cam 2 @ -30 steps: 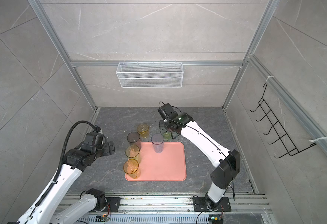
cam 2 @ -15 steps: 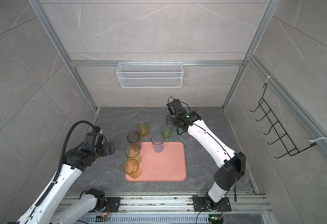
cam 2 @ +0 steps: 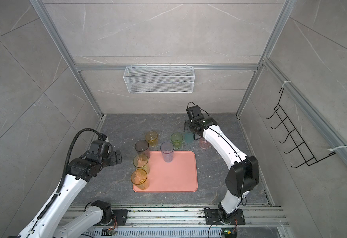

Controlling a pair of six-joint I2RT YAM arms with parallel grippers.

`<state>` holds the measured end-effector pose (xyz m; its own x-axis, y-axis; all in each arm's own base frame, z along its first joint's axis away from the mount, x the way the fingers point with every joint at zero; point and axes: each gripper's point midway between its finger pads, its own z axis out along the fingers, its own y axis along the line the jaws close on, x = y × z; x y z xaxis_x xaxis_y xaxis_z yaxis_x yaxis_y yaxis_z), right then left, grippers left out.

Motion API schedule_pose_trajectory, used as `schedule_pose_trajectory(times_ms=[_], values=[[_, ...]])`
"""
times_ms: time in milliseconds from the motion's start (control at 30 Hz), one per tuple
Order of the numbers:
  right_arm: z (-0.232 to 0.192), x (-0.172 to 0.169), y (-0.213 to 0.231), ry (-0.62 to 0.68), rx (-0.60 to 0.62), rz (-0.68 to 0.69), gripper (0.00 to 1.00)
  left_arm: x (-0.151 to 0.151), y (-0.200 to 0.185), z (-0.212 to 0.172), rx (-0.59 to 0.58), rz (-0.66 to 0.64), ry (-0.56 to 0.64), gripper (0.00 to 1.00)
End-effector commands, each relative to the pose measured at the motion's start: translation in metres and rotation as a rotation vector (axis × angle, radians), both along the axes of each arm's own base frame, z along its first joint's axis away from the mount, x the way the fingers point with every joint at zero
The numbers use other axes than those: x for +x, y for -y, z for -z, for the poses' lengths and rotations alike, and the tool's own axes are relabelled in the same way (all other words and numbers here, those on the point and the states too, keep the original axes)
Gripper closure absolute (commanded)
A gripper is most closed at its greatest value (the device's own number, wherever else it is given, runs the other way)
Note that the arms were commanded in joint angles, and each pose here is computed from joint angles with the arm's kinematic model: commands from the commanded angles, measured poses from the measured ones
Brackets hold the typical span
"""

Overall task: Place the glasses into the tray
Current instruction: 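Raise the right gripper and move it toward the teal glass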

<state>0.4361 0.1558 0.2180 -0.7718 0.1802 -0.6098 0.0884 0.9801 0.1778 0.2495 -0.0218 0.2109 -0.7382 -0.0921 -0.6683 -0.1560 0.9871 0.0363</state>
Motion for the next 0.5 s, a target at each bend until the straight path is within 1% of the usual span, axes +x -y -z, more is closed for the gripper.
schedule_pose_trajectory(times_ms=[0,467], values=[[0.017,0.010,0.000,-0.019,0.030,0.027,0.34,-0.001,-0.004,-0.004,0.001,-0.024,0.013,0.01],[0.062,0.032,0.020,-0.091,0.057,0.124,0.33,-0.001,-0.005,-0.004,0.002,-0.026,0.014,0.01]])
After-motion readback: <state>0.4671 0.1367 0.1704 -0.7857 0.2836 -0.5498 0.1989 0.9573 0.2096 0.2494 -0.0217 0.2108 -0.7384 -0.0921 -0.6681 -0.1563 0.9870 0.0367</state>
